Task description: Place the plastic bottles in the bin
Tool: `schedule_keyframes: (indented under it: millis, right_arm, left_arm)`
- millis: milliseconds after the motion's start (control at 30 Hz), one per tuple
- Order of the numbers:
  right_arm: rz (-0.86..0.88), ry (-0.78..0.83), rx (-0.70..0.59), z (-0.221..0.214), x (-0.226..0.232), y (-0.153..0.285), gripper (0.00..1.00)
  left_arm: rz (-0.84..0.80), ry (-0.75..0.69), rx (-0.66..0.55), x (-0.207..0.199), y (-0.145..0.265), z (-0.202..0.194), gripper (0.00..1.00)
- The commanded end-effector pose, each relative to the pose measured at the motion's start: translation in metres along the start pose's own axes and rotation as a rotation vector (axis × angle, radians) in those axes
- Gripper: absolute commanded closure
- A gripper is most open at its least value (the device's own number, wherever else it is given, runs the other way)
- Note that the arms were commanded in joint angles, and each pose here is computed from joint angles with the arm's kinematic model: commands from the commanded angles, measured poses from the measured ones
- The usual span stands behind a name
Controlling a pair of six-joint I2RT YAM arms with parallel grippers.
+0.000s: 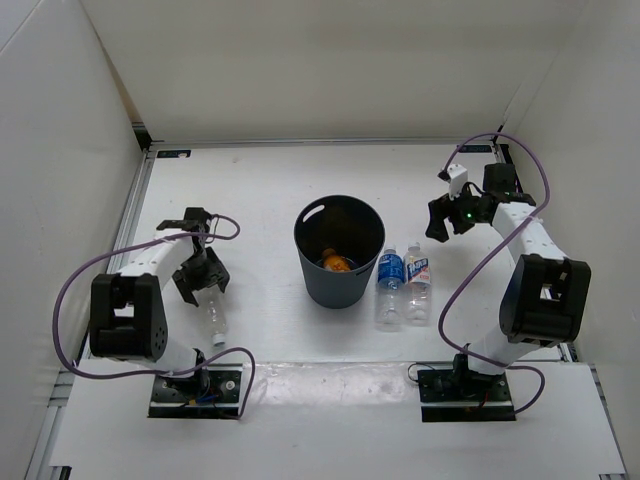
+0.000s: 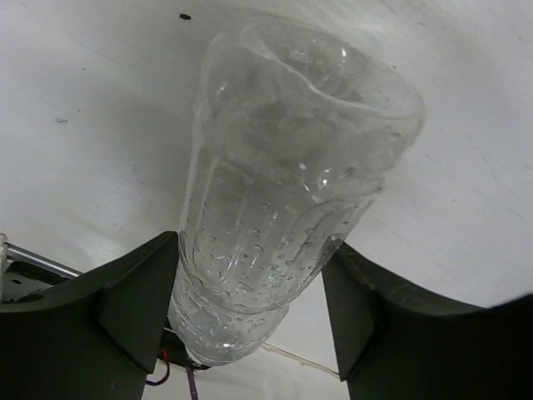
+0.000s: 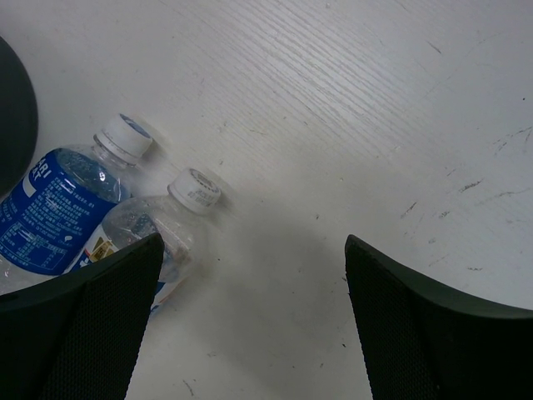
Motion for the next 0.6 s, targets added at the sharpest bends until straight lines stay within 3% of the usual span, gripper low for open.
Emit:
schedule_keyframes:
  millis: [0, 233, 567]
  right_arm:
    - [0.003, 0.007, -0.019, 0.011, -0.005, 0.004, 0.10]
    - [0.004, 0.005, -0.019, 0.011, -0.006, 0.004, 0.10]
    - [0.007, 0.012, -0.011, 0.011, -0.004, 0.002, 0.10]
  left_arm:
    - [-0.138, 0.048, -0.059, -0.020, 0.024, 0.015, 0.27]
    - [-0.255, 0.085, -0.176, -0.036, 0.069, 0.043, 0.38]
    - [-0.485, 0.119, -0.495, -0.051, 0.190, 0.091, 0.56]
Point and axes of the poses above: each gripper's point midway between its finger pads, its own y axis back along the fingers, its own x axis along the line the jaws close on, z = x × y, the point moved 3 cm from there along y, back along the fingers, and after that the axes turned 8 degrees about y, right-handed, at the moved point
